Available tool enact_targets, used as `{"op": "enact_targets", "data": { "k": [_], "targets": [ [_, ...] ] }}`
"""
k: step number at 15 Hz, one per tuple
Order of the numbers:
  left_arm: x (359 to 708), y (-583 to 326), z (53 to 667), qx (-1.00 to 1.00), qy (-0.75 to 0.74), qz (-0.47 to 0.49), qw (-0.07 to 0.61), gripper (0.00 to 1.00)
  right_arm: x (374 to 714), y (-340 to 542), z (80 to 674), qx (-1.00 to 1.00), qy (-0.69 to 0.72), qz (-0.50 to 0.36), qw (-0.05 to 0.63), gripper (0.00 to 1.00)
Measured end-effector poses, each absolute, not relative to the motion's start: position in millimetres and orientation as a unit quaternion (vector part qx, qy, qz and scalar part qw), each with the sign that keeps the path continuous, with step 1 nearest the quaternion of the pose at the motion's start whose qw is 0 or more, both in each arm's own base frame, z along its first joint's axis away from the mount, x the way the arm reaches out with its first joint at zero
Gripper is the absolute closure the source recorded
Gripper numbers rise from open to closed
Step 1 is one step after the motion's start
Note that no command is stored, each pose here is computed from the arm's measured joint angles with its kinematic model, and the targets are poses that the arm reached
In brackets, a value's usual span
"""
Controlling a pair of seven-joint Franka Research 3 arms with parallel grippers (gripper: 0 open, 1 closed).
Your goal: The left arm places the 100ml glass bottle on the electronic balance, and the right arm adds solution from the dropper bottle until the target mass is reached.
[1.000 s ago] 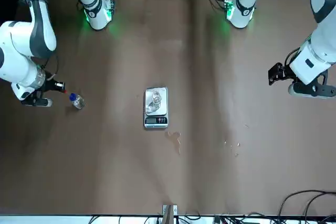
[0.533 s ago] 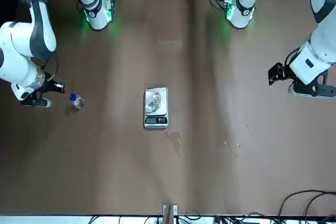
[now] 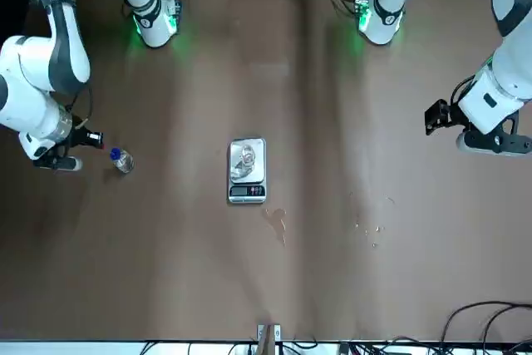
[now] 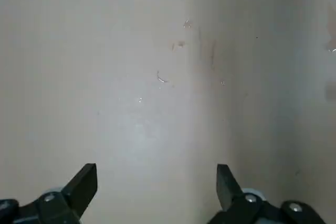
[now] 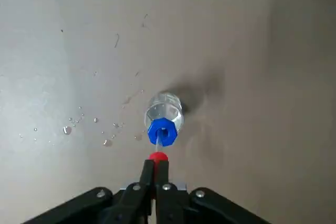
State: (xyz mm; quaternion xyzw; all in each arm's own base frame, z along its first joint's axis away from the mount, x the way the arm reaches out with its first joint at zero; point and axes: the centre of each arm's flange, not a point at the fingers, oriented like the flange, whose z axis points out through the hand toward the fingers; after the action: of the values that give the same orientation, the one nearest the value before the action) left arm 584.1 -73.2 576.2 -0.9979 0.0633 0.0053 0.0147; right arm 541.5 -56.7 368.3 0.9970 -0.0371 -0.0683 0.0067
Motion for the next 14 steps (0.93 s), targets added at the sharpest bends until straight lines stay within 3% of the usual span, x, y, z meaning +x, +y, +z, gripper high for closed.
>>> {"op": "enact_targets", "data": {
  "k": [14],
  "targets": [
    [584, -73, 576, -0.998, 0.063, 0.005, 0.015, 0.0, 540, -72, 367, 0.998, -0.028, -0.063, 0.005, 0.96]
  ]
}}
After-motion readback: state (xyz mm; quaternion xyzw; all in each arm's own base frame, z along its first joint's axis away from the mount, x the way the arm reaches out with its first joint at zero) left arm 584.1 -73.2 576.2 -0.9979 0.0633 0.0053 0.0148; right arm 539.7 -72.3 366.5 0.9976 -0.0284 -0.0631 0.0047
